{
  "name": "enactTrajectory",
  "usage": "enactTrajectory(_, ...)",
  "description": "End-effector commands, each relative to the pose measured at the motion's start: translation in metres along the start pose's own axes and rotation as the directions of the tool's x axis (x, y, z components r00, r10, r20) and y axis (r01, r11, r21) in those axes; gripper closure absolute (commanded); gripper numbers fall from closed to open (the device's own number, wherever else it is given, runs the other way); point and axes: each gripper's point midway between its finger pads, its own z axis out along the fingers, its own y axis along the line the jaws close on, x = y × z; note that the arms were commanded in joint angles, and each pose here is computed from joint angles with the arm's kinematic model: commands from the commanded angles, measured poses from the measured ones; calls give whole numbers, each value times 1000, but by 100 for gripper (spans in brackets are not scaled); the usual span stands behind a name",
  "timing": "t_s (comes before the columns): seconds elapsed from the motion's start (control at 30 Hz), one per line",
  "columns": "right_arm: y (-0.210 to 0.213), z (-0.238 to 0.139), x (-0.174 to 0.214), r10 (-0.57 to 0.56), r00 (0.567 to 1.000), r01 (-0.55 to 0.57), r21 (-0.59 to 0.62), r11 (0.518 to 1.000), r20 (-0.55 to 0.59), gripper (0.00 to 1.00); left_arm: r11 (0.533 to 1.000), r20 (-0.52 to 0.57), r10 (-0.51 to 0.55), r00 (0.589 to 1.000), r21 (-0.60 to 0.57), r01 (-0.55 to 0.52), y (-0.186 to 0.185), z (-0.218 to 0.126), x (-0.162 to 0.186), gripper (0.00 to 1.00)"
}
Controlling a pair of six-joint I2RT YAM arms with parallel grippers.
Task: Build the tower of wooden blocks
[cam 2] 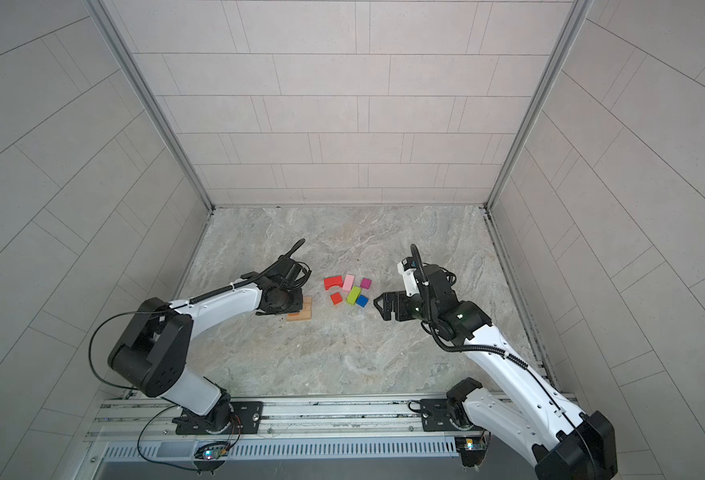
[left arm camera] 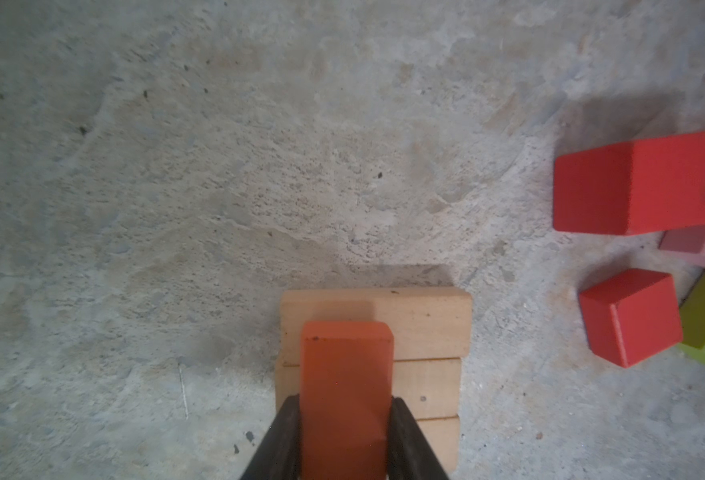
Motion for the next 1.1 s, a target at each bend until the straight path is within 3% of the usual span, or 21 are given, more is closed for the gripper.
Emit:
enactTrajectory(0.0,1,-6,-4,-9,1000,8,8,1000,10,1,1000,-6,5,1000,-29,-6,7,4,3,77)
enactTrajectory(0.67,1,-6,-4,-12,1000,12,8,1000,8,1,1000,-6,8,1000,-30,-9,8,6,5,75)
enactTrajectory(1.07,0,-6,-2,-13,1000,13,12,1000,3,1,999,-10,4,1000,-31,-4,9,7,6,63)
